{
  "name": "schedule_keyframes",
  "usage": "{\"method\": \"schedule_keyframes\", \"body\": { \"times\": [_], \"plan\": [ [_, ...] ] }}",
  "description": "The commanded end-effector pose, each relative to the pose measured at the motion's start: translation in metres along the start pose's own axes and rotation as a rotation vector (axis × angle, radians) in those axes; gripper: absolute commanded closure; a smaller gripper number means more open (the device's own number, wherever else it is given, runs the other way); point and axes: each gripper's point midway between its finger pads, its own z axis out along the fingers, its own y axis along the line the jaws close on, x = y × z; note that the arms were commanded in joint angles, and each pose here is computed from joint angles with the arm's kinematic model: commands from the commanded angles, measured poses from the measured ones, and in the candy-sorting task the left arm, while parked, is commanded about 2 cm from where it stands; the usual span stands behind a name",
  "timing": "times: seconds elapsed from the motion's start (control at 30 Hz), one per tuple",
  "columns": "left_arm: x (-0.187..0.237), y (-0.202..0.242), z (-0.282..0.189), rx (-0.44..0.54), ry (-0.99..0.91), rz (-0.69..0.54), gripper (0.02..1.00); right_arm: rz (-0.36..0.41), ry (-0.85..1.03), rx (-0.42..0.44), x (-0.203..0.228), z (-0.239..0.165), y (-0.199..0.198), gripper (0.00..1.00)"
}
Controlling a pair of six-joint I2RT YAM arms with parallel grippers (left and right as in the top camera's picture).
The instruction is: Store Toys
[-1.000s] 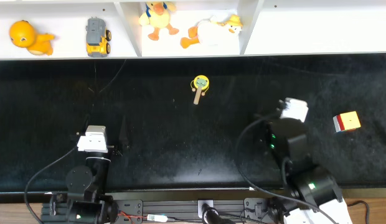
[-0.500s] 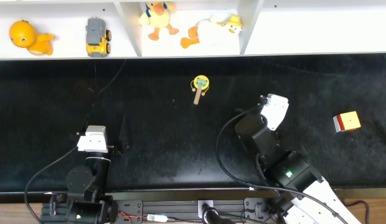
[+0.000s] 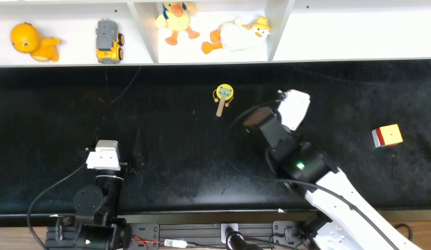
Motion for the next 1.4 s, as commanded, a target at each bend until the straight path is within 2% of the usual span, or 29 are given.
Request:
{"method": "schedule_keyframes", "body": {
  "times": [0.03,0.2,0.5,0.77,1.3,1.4],
  "plan": [
    [-0.001,-0.002,-0.001,0.01,-0.009,0.011,0.02,-0.022,0.033,-0.034,0.003,0.006,0.029,0.005],
    [-0.001,-0.002,-0.001,0.01,-0.009,0.011,0.02,-0.057,0.089,-0.032,0.021,0.026,0.047,0.003],
    [-0.001,-0.002,-0.001,0.01,-0.009,0.011,0.02,-0.058,0.171,-0.082,0.042,0.058,0.089,0.005],
    [-0.001,-0.002,-0.001,0.01,-0.009,0.011,0.02,-0.1,0.241,-0.078,0.062,0.084,0.121,0.007],
    [-0.001,-0.002,-0.001,0.01,-0.009,0.011,0.02,-0.141,0.303,0.011,0.088,0.128,0.129,0.009],
    [-0.001,-0.002,-0.001,0.01,-0.009,0.011,0.02,-0.137,0.299,0.019,0.086,0.13,0.127,0.097]
  ]
}}
